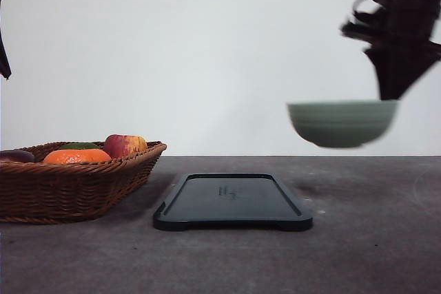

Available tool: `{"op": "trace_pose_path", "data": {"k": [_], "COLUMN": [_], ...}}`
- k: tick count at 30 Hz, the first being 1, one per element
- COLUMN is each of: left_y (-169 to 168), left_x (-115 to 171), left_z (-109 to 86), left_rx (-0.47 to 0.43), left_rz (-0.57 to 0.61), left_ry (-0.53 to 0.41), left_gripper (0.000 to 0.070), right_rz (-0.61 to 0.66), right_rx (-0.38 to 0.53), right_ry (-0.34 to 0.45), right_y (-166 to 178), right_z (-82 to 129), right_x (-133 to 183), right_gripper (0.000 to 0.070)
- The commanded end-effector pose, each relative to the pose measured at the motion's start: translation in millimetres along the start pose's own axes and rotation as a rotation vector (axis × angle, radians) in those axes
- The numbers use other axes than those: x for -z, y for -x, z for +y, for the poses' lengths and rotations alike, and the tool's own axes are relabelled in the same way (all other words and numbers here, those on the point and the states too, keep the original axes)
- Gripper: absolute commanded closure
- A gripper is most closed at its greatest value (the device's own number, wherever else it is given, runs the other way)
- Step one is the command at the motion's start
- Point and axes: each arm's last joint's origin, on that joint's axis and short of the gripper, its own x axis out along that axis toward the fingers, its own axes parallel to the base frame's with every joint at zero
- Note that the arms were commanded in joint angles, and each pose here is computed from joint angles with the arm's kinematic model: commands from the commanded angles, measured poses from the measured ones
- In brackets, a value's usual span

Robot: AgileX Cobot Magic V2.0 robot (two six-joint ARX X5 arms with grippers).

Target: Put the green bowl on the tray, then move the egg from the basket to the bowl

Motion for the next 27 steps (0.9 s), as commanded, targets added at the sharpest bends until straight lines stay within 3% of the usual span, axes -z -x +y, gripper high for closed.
{"op": "trace_pose_path", "data": {"k": [1,13,18,27], "left_y": [2,2,2,2], "left_x": [-6,-7,-7,-7], "left_z": [-1.4,-1.6,-1.5,-1.5], "left_rx": [0.006,0.008,0.007,0.007], "left_rz": [-0.025,-0.035,-0.034,-0.034], "left_ry": [-0.004,-0.006,-0.005,-0.005], "left_gripper": [0.0385,0.0385,0.0385,0.0385], "right_rz": [-0.002,0.011,0.003,-0.013], "right_rx": [-0.012,-0.067,-0.078,-0.049], "right_ry": [0.041,0.222,0.232,0.24], "right_y": [-11,-63,-83,-98], "right_z": [12,86,98,99], "right_x": [-10,-29,-32,-37], "right_gripper": [0.07,0.07,0.07,0.07]}}
